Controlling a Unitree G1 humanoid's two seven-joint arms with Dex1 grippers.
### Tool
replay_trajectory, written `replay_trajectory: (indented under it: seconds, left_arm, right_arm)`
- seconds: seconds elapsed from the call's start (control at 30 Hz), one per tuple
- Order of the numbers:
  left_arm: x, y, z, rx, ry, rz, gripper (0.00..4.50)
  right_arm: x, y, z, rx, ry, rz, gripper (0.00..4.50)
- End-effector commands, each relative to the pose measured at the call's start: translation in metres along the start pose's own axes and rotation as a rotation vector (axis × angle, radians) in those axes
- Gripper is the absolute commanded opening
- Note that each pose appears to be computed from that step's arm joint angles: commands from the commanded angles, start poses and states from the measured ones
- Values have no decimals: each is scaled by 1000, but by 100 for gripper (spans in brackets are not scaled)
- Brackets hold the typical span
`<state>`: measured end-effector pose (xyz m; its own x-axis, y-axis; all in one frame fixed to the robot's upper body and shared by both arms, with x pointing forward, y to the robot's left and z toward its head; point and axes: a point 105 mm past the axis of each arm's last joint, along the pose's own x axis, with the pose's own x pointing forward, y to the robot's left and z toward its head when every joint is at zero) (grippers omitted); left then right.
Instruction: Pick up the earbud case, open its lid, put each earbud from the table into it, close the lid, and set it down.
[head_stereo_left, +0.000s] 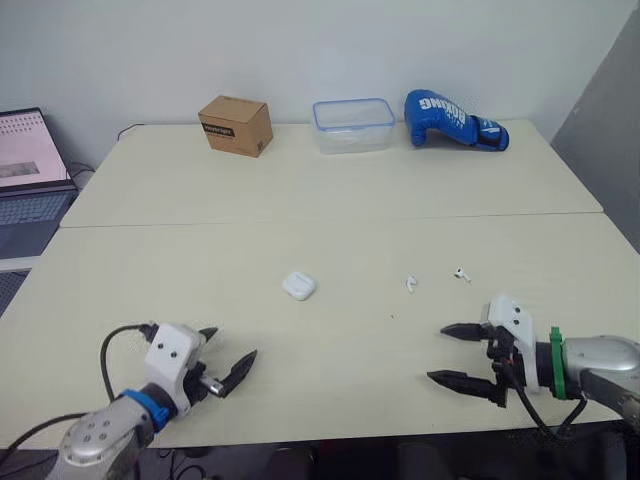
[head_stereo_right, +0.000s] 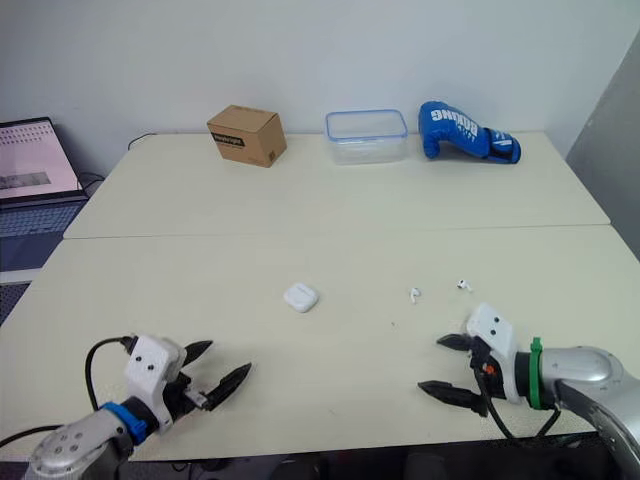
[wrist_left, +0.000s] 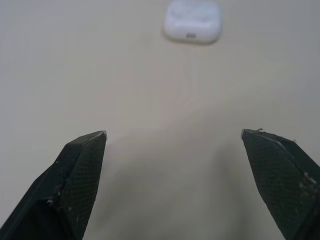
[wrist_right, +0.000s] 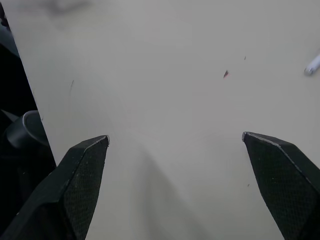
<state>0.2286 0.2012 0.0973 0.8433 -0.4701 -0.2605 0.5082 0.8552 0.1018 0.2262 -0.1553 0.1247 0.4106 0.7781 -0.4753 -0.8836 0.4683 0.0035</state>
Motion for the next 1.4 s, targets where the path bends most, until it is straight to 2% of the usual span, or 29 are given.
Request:
replay_trajectory:
  seconds: [0.03, 0.17, 0.37, 0.7, 1.13, 1.4]
  left_arm:
    - [12, -3, 18, 31, -65, -57, 450]
    - [32, 1, 27, 39, -122, -82, 450]
    - [60, 0, 20, 58, -160, -126, 450]
    - [90, 5, 6, 79, -159, -142, 450]
    - [111, -24, -6, 86, -152, -196, 450]
    - [117, -27, -10, 85, -150, -180, 450]
  right_arm:
    - [-3, -8, 22, -80, -69, -3, 447]
    - [-4, -17, 49, -142, -161, -2, 447]
    - [2, -15, 65, -178, -208, 32, 447]
    - [9, -15, 74, -213, -243, 43, 447]
    - [10, -19, 69, -226, -245, 20, 447]
    - [10, -17, 69, -230, -245, 28, 447]
